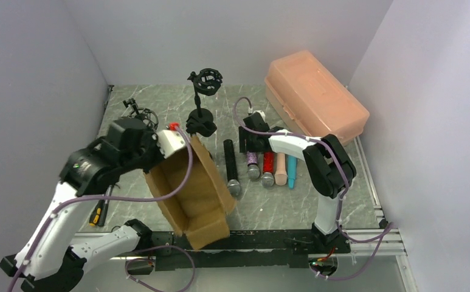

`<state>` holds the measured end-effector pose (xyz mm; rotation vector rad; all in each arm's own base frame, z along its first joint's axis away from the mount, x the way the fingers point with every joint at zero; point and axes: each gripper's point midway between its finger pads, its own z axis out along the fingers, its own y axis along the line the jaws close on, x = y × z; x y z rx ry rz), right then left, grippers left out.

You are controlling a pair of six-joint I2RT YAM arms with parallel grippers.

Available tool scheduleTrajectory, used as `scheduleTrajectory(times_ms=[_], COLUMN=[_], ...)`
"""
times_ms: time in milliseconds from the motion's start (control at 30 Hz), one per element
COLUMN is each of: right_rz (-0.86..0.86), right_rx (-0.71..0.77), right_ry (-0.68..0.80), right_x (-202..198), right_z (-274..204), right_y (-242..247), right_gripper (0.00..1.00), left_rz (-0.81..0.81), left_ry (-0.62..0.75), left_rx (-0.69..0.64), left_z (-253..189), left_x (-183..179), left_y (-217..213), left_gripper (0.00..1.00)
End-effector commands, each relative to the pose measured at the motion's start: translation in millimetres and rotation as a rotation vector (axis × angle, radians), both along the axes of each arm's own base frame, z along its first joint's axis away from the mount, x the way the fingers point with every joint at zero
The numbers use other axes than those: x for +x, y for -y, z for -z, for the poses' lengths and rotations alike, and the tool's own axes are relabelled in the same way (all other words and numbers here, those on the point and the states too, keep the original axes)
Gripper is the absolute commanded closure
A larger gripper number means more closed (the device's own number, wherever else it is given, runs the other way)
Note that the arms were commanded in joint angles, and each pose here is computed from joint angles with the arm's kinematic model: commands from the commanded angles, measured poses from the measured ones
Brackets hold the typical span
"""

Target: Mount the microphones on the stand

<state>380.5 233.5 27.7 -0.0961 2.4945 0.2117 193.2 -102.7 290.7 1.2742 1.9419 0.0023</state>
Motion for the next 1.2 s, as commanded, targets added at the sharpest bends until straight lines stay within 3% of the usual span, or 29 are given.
scheduleTrajectory(times_ms=[0,100,267,367,533,733,933,1167], right_rz=[0.001,0.013,-0.004,-0.025,-0.042,-0.055,-0.037,-0.013], right_rx=[0.068,0.117,0.183,0.182,0.159,0.150,0.152,0.174], right_ry=[0.083,0.140,0.224,0.265,0.298,0.326,0.339,0.369], right_x=[10.7,10.0,-1.7,-10.7,-21.7,-35.4,-45.6,-57.6], right_z=[-35.7,-62.8,-104.1,-120.1,-130.3,-133.2,-132.8,-139.8], right_y=[-7.7,-8.9,-13.9,-18.1,-24.3,-32.2,-28.1,-14.3], right_gripper=[0.23,0.19,0.18,0.19,0.19,0.20,0.20,0.20], left_rz=[-0.142,-0.257,-0.631,-0.775,-0.906,-1.037,-1.094,-1.253], left_ry=[0.341,0.566,0.884,0.957,1.057,1.259,1.280,1.074], left_rx=[-0.110,-0.142,-0.222,-0.298,-0.443,-0.490,-0.477,-0.464], left_z=[-107.1,-172.6,-247.9,-265.2,-300.0,-342.8,-345.3,-286.6], left_x=[18.6,16.3,4.4,-6.5,-18.2,-10.0,46.2,137.5], left_y=[-29.0,-62.1,-131.9,-154.0,-171.5,-185.2,-190.4,-251.4], left_gripper=[1.00,1.00,1.00,1.00,0.91,0.97,0.98,1.00])
